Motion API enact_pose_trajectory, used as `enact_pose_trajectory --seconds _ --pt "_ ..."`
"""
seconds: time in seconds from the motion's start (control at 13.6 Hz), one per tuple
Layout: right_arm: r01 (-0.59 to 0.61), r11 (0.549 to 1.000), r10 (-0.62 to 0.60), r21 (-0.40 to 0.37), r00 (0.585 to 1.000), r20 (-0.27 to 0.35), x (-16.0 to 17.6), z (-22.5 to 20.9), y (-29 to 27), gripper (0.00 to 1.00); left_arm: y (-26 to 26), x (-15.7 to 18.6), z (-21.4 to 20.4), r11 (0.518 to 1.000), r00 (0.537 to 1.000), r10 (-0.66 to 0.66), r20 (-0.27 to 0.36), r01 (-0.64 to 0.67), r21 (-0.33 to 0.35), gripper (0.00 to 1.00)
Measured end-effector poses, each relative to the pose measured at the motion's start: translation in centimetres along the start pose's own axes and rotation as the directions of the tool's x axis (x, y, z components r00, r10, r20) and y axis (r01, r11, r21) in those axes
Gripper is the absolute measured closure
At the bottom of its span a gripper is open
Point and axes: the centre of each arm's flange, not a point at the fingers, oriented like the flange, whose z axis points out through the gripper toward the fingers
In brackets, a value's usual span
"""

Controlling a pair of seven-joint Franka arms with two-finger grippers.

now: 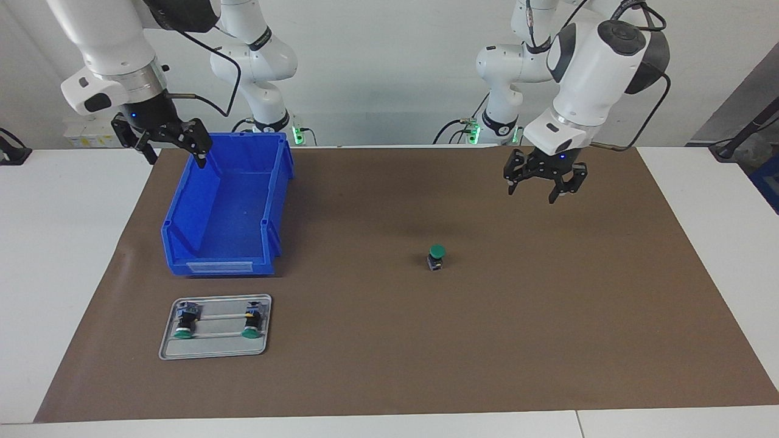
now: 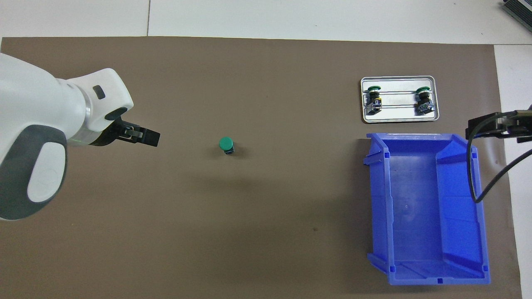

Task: Place and press button with both arms
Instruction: 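Lower the left gripper onto the button top and press down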

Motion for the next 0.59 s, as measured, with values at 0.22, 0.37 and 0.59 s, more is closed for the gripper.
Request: enact_pose_trajectory --seconds 0.22,0.37,0.59 --pt "0.0 1.0 0.0 0.0 1.0 0.0 0.0 0.0 0.0 0.0 7.5 -0.2 2.5 0.995 0.995 -0.095 -0.035 0.094 -0.017 0.45" --pt "0.0 1.0 0.0 0.0 1.0 0.0 0.0 0.0 0.0 0.0 11.6 0.1 5.1 0.987 0.986 -0.155 -0.057 0.153 -0.039 0.52" --pt "0.0 1.0 0.0 0.0 1.0 0.0 0.0 0.0 0.0 0.0 12.7 1.7 9.8 0.984 0.983 -0.175 -0.06 0.172 -0.054 0.77"
